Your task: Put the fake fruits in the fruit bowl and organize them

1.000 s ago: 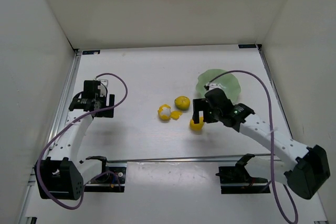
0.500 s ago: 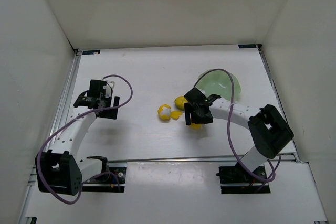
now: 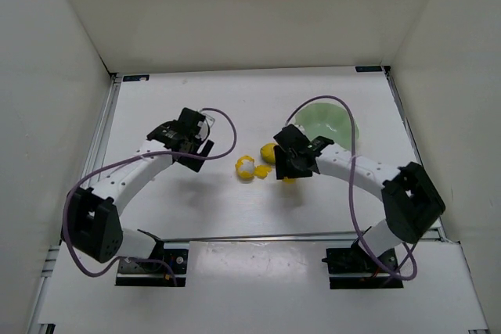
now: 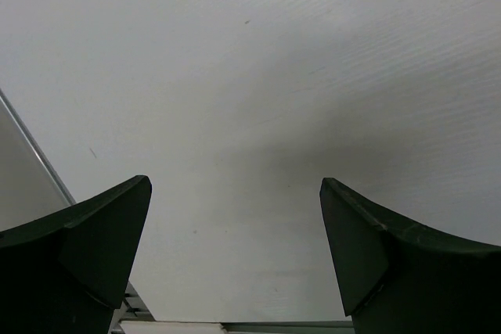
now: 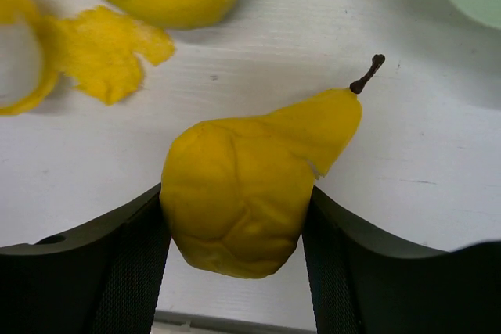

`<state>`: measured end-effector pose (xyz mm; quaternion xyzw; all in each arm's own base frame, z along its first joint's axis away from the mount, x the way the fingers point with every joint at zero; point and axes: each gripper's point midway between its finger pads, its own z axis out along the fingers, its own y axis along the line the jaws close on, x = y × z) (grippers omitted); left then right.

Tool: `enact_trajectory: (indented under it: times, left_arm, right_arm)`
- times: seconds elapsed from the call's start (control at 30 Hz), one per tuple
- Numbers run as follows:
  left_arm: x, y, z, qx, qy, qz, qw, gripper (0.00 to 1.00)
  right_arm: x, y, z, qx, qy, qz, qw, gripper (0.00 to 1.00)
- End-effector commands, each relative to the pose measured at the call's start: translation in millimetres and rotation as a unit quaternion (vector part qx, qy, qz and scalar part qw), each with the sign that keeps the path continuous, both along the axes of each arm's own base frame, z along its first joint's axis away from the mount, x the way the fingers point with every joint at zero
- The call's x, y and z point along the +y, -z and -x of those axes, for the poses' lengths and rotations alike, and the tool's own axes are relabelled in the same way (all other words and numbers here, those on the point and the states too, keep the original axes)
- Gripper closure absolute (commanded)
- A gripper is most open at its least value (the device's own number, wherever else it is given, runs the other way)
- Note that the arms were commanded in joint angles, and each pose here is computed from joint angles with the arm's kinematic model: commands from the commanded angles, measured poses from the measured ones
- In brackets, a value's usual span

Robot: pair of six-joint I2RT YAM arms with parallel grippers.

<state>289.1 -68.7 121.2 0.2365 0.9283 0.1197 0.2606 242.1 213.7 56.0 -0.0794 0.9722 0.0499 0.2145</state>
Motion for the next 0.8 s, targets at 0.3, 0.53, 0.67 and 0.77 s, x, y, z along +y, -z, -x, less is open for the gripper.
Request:
enact_trajectory:
  times: [0.3, 0.53, 0.67, 0.77]
  left_arm:
    - [-132, -15, -23, 0.003, 0.180, 0.028, 0.983, 0.00]
    - [-184, 26, -18, 0.055, 0.256, -0.001, 0.965, 0.00]
    - [-197, 37, -26, 0.066, 0.265, 0.000, 0.962, 0.00]
    - [-203, 47, -20, 0.096, 0.285, 0.008, 0.954, 0.00]
  right_arm:
    - [-75, -136, -96, -0.137, 0.159, -0.148, 0.966, 0.66]
    - [-102, -105, -149, -0.060, 0.190, -0.160, 0.967, 0.04]
    - [-104, -115, -149, -0.066, 0.188, -0.156, 0.967, 0.00]
    - [-108, -129, -147, -0.089, 0.187, -0.153, 0.966, 0.00]
